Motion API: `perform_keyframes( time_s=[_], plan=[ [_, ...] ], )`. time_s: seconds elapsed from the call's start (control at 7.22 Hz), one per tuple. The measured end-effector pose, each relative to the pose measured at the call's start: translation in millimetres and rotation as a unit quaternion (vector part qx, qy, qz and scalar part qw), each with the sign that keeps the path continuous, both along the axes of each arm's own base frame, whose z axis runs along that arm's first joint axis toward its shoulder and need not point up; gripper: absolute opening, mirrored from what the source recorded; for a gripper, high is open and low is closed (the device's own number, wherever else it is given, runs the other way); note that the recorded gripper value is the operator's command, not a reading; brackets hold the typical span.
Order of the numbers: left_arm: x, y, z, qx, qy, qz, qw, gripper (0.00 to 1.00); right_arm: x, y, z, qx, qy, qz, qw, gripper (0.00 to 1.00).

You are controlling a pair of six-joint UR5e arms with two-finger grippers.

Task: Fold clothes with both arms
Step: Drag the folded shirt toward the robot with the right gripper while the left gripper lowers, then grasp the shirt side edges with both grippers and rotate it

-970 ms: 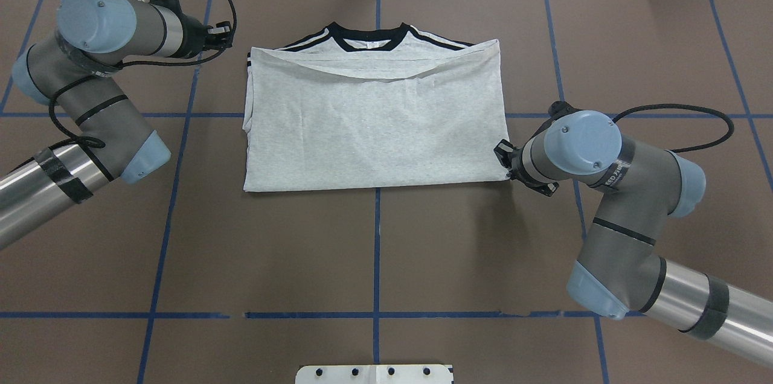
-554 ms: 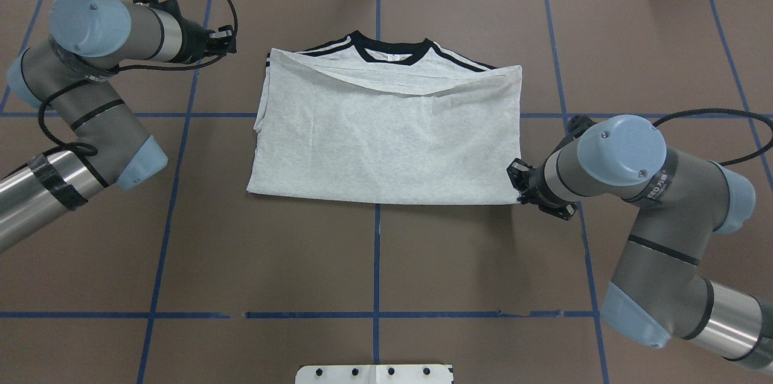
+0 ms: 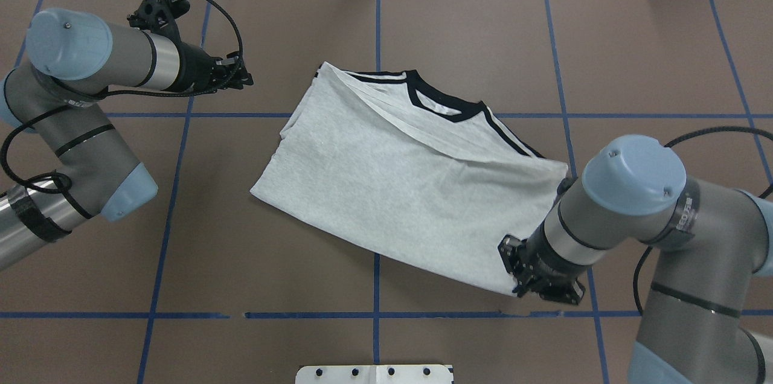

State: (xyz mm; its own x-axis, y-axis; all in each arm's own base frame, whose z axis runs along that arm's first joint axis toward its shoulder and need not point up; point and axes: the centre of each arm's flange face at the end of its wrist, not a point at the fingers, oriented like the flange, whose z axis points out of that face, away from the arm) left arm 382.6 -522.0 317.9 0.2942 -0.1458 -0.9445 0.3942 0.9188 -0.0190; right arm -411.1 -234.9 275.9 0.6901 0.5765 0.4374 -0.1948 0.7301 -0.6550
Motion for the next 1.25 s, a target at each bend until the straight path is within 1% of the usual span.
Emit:
perform_keyframes(
  time_s=[0.14,0.28,0.42,0.55,0.69,0.83,0.97,1.11,1.25],
  plan=[
    [4,10,-3,-0.010,0.009,0.008,0.9999,0.36,-3,33,-8,-0.011,0.010,-0.034,0.9993,0.99],
    [9,19,-8,-0.022,0.019,0.015,0.9995,0.39,-8,58,-12,-0.017,0.019,-0.056,0.9981,1.00],
    [15,27,-11,-0.035,0.028,0.019,0.9988,0.43,-12,72,-12,-0.020,0.025,-0.069,0.9971,1.00],
    [23,35,-13,-0.047,0.034,0.023,0.9980,0.47,-15,77,-11,-0.019,0.029,-0.072,0.9968,1.00],
    [27,40,-15,-0.057,0.039,0.025,0.9973,0.51,-16,75,-12,-0.019,0.029,-0.069,0.9970,1.00],
    [35,48,-15,-0.072,0.045,0.028,0.9960,0.53,-17,65,-16,-0.010,0.026,-0.054,0.9982,1.00],
    [45,64,-12,-0.092,0.050,0.035,0.9939,0.55,-18,41,-22,0.010,0.024,-0.018,0.9995,1.00],
    [48,85,-5,-0.112,0.052,0.044,0.9914,0.58,-16,9,-30,0.036,0.022,0.028,0.9987,1.00],
    [48,105,5,-0.130,0.052,0.051,0.9888,0.60,-12,-20,-36,0.061,0.022,0.070,0.9955,1.00]
  ],
)
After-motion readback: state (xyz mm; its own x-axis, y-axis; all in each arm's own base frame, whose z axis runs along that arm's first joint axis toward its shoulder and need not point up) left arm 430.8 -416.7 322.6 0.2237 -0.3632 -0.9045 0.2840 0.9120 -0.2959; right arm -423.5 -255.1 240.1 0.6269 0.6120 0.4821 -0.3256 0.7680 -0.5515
